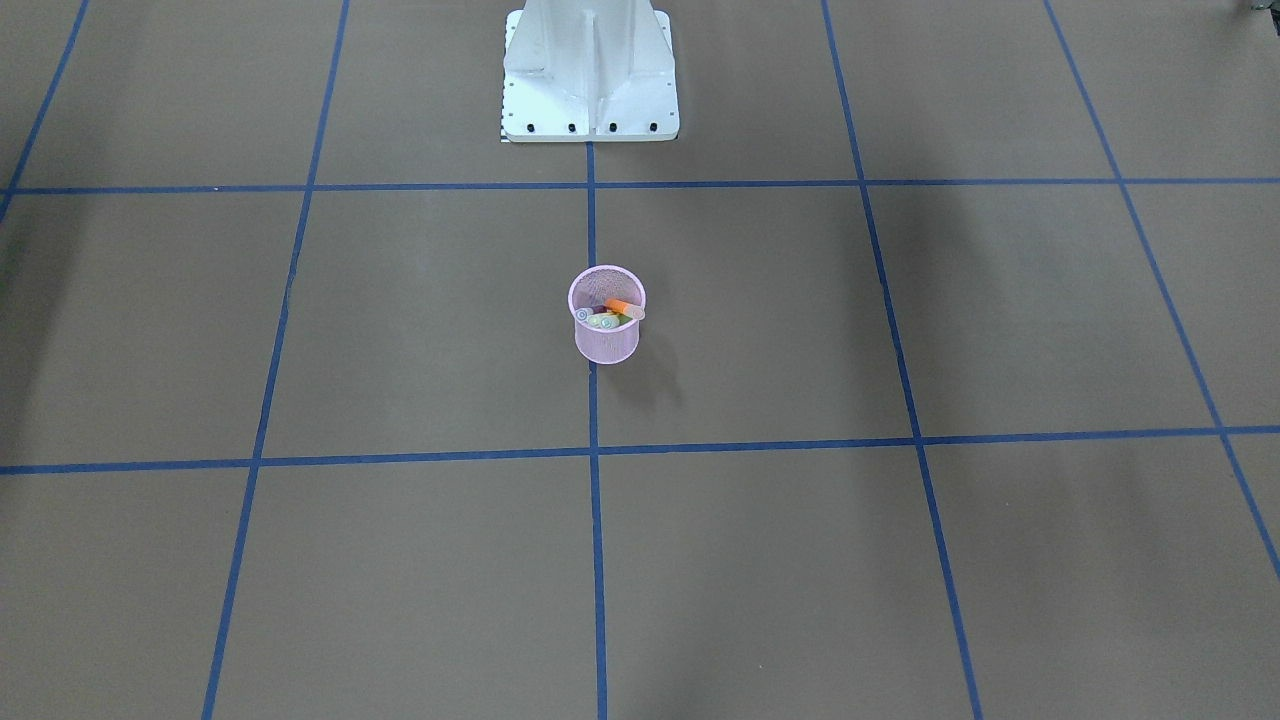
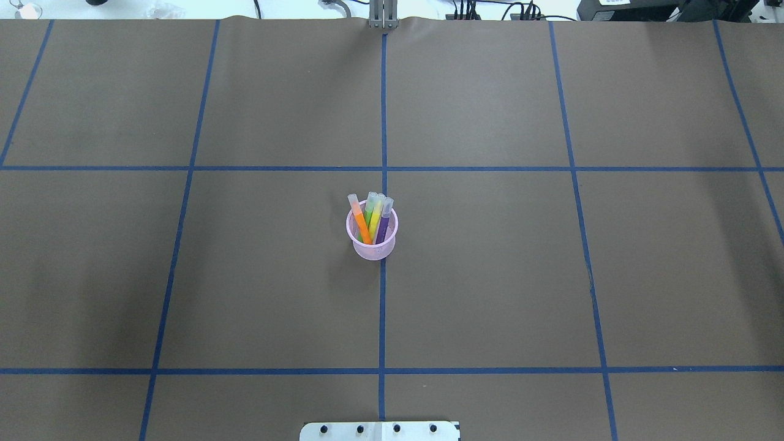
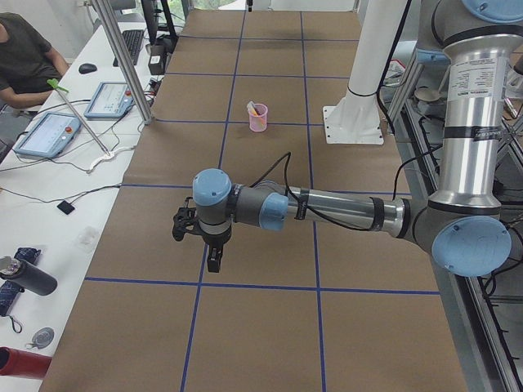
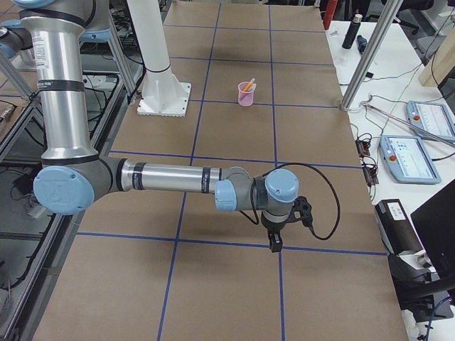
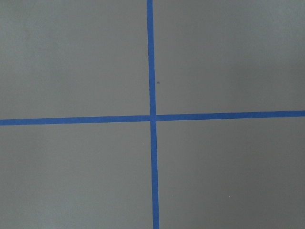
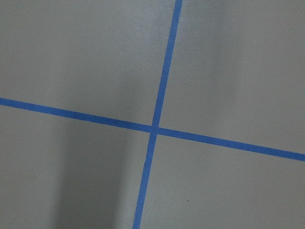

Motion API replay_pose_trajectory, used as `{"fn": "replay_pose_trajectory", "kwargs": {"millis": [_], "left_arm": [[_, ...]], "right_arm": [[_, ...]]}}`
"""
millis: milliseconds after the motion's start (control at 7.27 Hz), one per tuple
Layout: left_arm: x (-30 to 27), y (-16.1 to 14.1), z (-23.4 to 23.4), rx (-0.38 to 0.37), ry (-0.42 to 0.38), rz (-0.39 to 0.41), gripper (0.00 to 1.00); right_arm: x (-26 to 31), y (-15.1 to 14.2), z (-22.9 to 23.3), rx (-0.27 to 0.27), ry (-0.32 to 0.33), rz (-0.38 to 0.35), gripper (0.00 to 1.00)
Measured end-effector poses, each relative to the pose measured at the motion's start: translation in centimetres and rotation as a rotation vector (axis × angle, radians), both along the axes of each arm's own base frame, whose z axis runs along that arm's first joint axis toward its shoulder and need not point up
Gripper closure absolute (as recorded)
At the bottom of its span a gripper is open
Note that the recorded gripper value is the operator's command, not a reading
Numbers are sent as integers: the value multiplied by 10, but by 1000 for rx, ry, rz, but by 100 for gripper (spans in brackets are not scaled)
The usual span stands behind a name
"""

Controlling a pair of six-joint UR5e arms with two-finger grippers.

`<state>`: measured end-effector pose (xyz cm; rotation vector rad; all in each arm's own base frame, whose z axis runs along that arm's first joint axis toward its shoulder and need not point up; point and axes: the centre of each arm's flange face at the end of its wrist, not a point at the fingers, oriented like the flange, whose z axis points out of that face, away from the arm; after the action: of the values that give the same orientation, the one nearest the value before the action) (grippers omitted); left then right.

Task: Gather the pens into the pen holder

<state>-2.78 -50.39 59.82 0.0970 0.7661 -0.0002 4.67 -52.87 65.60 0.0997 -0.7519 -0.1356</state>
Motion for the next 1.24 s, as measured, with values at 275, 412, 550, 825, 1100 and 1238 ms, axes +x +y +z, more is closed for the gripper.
{"fn": "replay_pose_trajectory", "kwargs": {"millis": [275, 412, 550, 825, 1100, 1238], "left_arm": [[1, 0, -1, 1, 10, 4, 0], [1, -1, -1, 2, 12, 5, 0], [2, -1, -3, 6, 15, 6, 0], [3, -3, -11, 17, 32, 9, 0], [3, -2, -19, 30, 40, 10, 0], [3, -1, -18, 29, 40, 10, 0]], "right_arm": [[-3, -11, -14, -48, -4, -5, 0], [-5, -17, -20, -66, -4, -9, 0], [-7, -21, -24, -73, -3, -12, 0], [-6, -22, -28, -73, -9, -11, 0], [-3, -19, -32, -67, -12, -5, 0], [-3, -18, -33, -67, -13, -5, 0]]}}
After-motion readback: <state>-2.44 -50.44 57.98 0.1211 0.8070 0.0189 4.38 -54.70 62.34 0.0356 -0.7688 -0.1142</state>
